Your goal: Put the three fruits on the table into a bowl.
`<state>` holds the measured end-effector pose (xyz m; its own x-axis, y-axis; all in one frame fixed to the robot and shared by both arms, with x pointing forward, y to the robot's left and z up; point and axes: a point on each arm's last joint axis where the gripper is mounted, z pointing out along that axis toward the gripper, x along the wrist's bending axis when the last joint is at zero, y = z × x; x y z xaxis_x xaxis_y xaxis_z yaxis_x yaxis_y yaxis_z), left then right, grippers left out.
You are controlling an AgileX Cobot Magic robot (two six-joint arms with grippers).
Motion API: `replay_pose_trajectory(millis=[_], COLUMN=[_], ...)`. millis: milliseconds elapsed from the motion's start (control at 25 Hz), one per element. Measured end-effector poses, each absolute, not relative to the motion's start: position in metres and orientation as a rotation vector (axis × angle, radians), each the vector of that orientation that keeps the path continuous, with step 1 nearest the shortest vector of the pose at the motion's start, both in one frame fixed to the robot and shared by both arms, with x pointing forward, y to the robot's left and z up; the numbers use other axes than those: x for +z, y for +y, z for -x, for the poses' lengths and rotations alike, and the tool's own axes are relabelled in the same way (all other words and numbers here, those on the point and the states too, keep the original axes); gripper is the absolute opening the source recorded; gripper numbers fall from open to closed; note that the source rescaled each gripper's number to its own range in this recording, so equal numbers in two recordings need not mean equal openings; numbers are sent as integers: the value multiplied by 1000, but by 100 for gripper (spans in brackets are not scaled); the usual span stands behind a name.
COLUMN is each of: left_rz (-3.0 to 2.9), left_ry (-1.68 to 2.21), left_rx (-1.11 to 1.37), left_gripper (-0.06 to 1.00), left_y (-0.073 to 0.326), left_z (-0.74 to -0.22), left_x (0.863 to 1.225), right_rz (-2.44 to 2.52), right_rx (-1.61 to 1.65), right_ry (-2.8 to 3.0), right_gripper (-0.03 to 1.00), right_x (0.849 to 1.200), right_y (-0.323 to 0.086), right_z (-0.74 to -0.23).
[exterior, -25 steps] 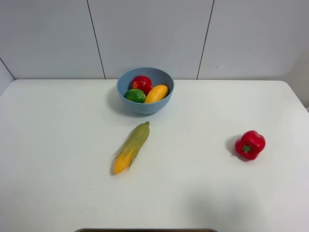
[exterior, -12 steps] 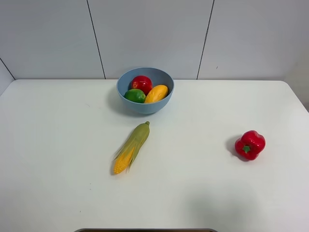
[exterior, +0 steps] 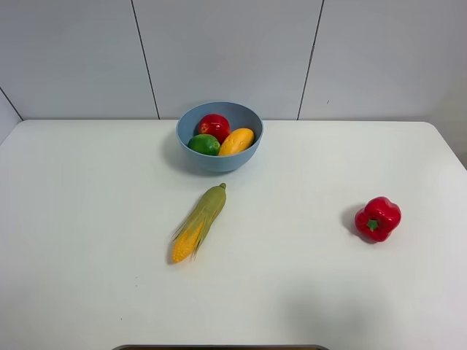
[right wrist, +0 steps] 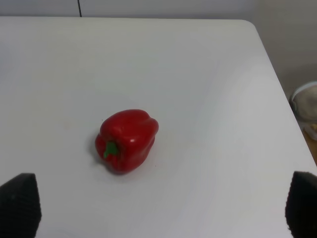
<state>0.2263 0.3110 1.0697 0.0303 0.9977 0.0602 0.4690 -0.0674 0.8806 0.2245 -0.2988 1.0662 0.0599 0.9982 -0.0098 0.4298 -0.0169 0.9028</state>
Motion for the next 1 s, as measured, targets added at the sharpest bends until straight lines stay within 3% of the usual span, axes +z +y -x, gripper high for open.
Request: replay_pose_trajectory(millis=[400,1000], left_rz=[-1661,-1631], left_ry=[1568,1585], left_rx=[893,912], left_gripper=[100,100], left_y=[308,307], left_z=[-238,-239], left_x=[1034,1034], right_rz=[-1559,-1559], right_rx=[922,922], right_ry=[1477,1477], right_gripper=[100,100], right_x=[1066,1066], right_y=[-299,-299], right_z=[-224,-224])
